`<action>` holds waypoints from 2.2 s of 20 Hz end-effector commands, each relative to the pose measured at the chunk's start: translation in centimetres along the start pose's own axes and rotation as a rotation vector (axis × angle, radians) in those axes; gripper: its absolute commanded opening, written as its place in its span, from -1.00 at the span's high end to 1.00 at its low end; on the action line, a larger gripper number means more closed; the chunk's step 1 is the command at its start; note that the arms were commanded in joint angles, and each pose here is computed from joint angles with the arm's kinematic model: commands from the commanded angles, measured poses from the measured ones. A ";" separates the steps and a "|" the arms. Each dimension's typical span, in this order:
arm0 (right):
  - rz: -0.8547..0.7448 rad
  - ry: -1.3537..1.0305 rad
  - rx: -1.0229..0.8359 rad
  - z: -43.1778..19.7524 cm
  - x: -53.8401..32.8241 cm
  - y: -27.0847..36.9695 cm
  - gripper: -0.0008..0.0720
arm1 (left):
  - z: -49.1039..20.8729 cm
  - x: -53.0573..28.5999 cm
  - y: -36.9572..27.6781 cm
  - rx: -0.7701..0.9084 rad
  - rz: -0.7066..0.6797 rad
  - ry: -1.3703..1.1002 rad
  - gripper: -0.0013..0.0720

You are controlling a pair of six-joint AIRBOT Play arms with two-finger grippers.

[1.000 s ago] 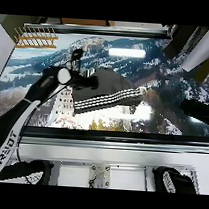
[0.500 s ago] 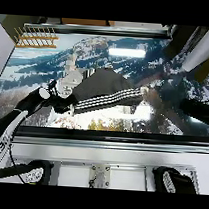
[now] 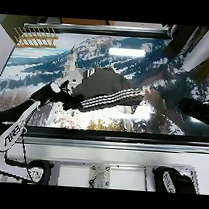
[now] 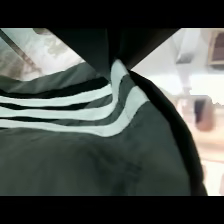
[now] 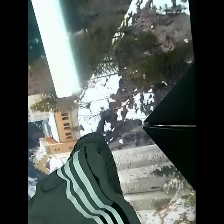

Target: Fold the clothes and pants, and hang the long-sleeved shirts on hangers.

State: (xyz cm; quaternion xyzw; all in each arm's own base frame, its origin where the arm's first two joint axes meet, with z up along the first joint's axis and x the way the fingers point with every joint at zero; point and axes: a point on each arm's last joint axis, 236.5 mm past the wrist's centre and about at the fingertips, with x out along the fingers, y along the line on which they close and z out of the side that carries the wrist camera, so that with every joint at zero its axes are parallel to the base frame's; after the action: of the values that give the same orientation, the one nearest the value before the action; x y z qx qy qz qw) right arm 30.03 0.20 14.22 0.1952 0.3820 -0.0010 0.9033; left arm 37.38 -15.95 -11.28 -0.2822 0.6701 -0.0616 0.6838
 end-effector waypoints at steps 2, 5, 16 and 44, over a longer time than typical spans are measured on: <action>0.010 0.023 -0.041 -0.2 0.8 0.1 -0.44 | 1.9 -3.9 -1.8 0.077 -0.049 -0.060 0.95; 0.013 0.144 -0.189 -1.6 4.5 -0.9 -0.79 | 3.2 -7.7 -2.7 0.128 -0.079 -0.154 0.95; 0.181 0.386 -0.792 -9.4 21.8 0.8 -0.79 | 3.8 -9.8 -3.3 0.155 -0.095 -0.214 0.95; 0.007 -0.417 -0.919 13.8 -3.8 11.5 0.95 | -1.4 -47.7 -15.7 0.464 -0.345 -1.078 0.95</action>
State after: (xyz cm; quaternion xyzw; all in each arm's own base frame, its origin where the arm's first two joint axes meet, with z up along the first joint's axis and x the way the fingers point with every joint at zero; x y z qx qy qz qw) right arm 43.46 6.73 19.69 -0.2233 0.2420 0.1723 0.9284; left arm 41.60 -7.64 27.08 -0.2529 0.2699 -0.1457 0.9176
